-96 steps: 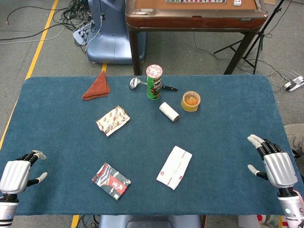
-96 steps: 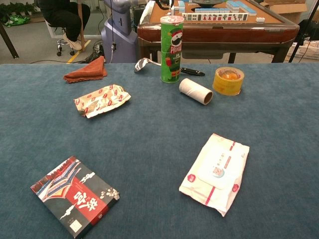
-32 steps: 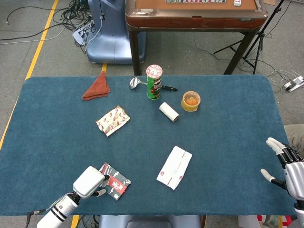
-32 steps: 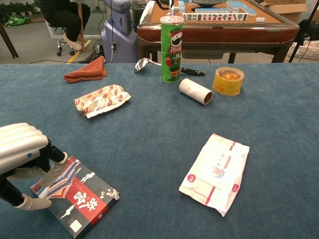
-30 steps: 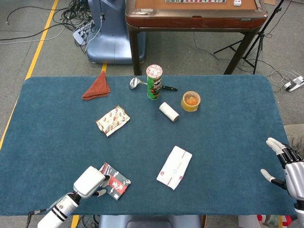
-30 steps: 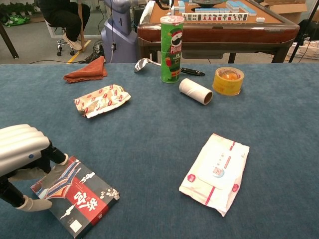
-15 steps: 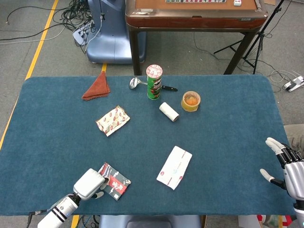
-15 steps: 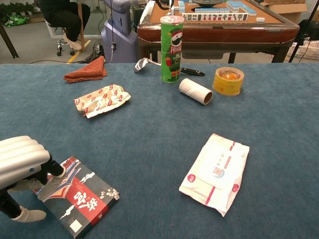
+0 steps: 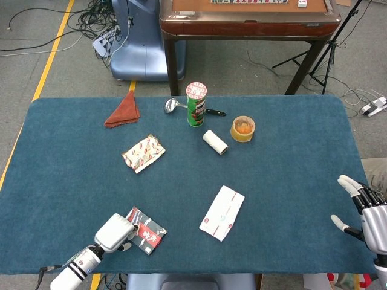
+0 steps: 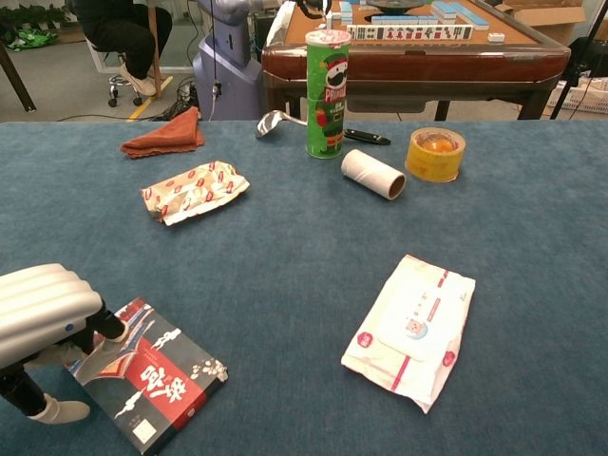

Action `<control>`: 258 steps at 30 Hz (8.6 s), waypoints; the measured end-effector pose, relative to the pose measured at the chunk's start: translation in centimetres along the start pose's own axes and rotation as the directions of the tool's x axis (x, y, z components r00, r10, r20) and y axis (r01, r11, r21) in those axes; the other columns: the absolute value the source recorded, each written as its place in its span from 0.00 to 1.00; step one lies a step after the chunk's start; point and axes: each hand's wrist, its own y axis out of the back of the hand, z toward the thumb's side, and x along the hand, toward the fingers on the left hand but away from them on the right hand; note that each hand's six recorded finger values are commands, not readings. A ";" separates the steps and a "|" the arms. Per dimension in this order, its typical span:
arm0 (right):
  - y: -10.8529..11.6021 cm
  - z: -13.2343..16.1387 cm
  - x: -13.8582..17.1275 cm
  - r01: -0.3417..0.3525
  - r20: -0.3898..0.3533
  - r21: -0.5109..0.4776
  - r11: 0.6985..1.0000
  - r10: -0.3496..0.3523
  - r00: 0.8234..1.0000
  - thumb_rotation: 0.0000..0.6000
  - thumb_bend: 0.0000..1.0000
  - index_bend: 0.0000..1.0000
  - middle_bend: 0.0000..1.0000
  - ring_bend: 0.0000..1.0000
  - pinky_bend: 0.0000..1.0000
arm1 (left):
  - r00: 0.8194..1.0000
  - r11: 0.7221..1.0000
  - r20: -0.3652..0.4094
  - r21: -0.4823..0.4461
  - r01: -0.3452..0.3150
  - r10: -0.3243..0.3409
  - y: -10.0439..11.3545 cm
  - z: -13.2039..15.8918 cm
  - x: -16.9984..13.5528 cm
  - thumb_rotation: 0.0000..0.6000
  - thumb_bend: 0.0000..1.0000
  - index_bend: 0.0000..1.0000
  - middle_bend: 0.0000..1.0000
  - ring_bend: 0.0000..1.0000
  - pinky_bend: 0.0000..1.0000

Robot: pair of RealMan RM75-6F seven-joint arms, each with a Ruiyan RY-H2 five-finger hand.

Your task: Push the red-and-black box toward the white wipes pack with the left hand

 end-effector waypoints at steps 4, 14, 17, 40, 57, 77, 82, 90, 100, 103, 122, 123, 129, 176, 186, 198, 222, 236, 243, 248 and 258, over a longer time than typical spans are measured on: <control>0.0 0.0 0.0 0.001 0.000 -0.002 1.000 -0.001 1.000 1.00 0.06 0.18 0.21 0.20 0.35 | 1.000 1.000 0.002 -0.001 -0.003 0.003 0.1 0.2 0.2 1.00 0.00 0.85 1.00 0.87 1.00; 0.2 -0.2 0.0 0.005 0.003 -0.006 1.000 -0.005 1.000 1.00 0.06 0.18 0.21 0.20 0.35 | 1.000 1.000 0.005 0.002 0.009 -0.009 -0.2 0.4 1.1 1.00 0.00 0.85 1.00 0.87 1.00; 0.2 -0.2 0.0 0.006 0.004 -0.007 1.000 -0.006 1.000 1.00 0.06 0.18 0.21 0.20 0.35 | 1.000 1.000 0.000 -0.007 0.005 -0.005 0.0 0.4 1.3 1.00 0.00 0.85 1.00 0.87 1.00; 0.2 -0.2 0.0 0.004 0.003 -0.005 1.000 -0.004 1.000 1.00 0.06 0.18 0.21 0.20 0.35 | 0.998 0.999 -0.036 -0.014 -0.043 0.043 0.5 0.3 3.7 1.00 0.00 0.85 1.00 0.87 1.00; 0.5 -0.2 0.1 0.014 0.003 -0.010 1.000 -0.014 1.000 1.00 0.06 0.18 0.21 0.20 0.35 | 0.994 0.995 -0.042 -0.020 -0.099 0.098 1.9 1.0 5.6 1.00 0.00 0.85 1.00 0.87 1.00; 0.7 -0.3 0.1 0.021 0.006 -0.014 1.000 -0.021 1.000 1.00 0.06 0.18 0.21 0.20 0.35 | 0.990 0.992 -0.070 -0.008 -0.124 0.123 3.1 0.8 8.6 1.00 0.00 0.85 1.00 0.87 1.00; 0.8 -0.4 0.1 0.024 0.007 -0.018 1.000 -0.024 1.000 1.00 0.06 0.18 0.21 0.20 0.35 | 0.985 0.989 -0.093 -0.019 -0.147 0.145 3.9 0.4 9.5 1.00 0.00 0.85 1.00 0.87 1.00; 1.0 -0.5 0.2 0.027 0.007 -0.023 0.999 -0.027 1.000 1.00 0.06 0.18 0.21 0.20 0.35 | 0.980 0.987 -0.122 -0.017 -0.159 0.155 4.1 -0.4 10.3 1.00 0.00 0.85 1.00 0.87 1.00; 1.0 -0.3 0.1 0.027 0.003 -0.023 0.999 -0.027 1.000 1.00 0.06 0.18 0.21 0.20 0.35 | 0.980 0.988 -0.122 0.008 -0.155 0.154 4.8 -0.8 8.1 1.00 0.00 0.85 1.00 0.87 1.00; 0.9 -0.3 0.1 0.027 0.003 -0.022 0.999 -0.027 1.000 1.00 0.06 0.18 0.21 0.20 0.35 | 0.985 0.991 -0.114 0.018 -0.132 0.133 4.5 -0.6 7.2 1.00 0.00 0.85 1.00 0.87 1.00; 1.3 -0.5 0.1 0.034 0.007 -0.033 0.999 -0.034 0.999 1.00 0.06 0.18 0.21 0.20 0.35 | 0.990 0.997 -0.113 0.016 -0.079 0.081 2.4 0.1 8.5 1.00 0.00 0.85 1.00 0.87 1.00; 1.2 -0.5 0.1 0.033 0.007 -0.032 0.999 -0.033 0.999 1.00 0.06 0.18 0.21 0.20 0.35 | 0.990 0.997 -0.115 0.015 -0.080 0.081 2.4 0.1 8.6 1.00 0.00 0.85 1.00 0.87 1.00; 1.2 -0.5 0.1 0.032 0.008 -0.031 0.999 -0.032 0.999 1.00 0.06 0.18 0.21 0.20 0.35 | 0.988 0.996 -0.127 0.007 -0.087 0.087 2.8 -0.2 9.3 1.00 0.00 0.85 1.00 0.87 1.00; 1.8 -0.7 0.3 0.046 0.009 -0.046 0.998 -0.046 0.999 1.00 0.06 0.18 0.21 0.20 0.35 | 0.979 0.990 -0.147 0.003 -0.141 0.140 5.2 0.3 14.7 1.00 0.00 0.85 1.00 0.87 1.00; 2.1 -0.7 0.5 0.055 0.005 -0.051 0.997 -0.055 0.999 1.00 0.06 0.18 0.21 0.20 0.35 | 0.980 0.988 -0.133 -0.006 -0.151 0.149 5.7 1.4 15.8 1.00 0.00 0.85 1.00 0.87 1.00; 2.4 -0.9 0.6 0.067 0.007 -0.059 0.996 -0.066 0.998 1.00 0.06 0.18 0.21 0.20 0.35 | 0.980 0.988 -0.124 -0.004 -0.154 0.153 6.0 2.3 17.4 1.00 0.00 0.85 1.00 0.87 1.00; 3.2 -1.3 0.9 0.114 0.029 -0.052 0.992 -0.113 0.993 1.00 0.06 0.18 0.21 0.20 0.35 | 0.976 0.983 -0.113 0.024 -0.182 0.184 7.1 3.8 19.8 1.00 0.00 0.85 1.00 0.87 1.00; 4.0 -1.6 1.3 0.139 0.032 -0.072 0.988 -0.137 0.990 1.00 0.06 0.18 0.21 0.20 0.35 | 0.976 0.980 -0.089 0.029 -0.196 0.198 7.7 5.1 20.5 1.00 0.00 0.85 1.00 0.87 1.00; 4.0 -1.5 1.4 0.136 0.025 -0.073 0.988 -0.135 0.991 1.00 0.06 0.18 0.21 0.20 0.35 | 0.968 0.973 -0.096 0.044 -0.227 0.230 9.2 4.8 19.5 1.00 0.00 0.85 1.00 0.87 1.00; 3.8 -1.4 1.3 0.131 0.024 -0.068 0.989 -0.129 0.991 1.00 0.06 0.18 0.21 0.20 0.35 | 0.962 0.968 -0.116 0.059 -0.243 0.248 10.1 3.9 17.9 1.00 0.00 0.83 1.00 0.86 1.00; 3.0 -0.8 1.0 0.113 0.017 -0.043 0.993 -0.113 0.993 1.00 0.06 0.18 0.21 0.20 0.35 | 0.924 0.944 -0.197 0.105 -0.313 0.329 12.0 -0.2 10.8 1.00 0.00 0.77 0.94 0.78 0.99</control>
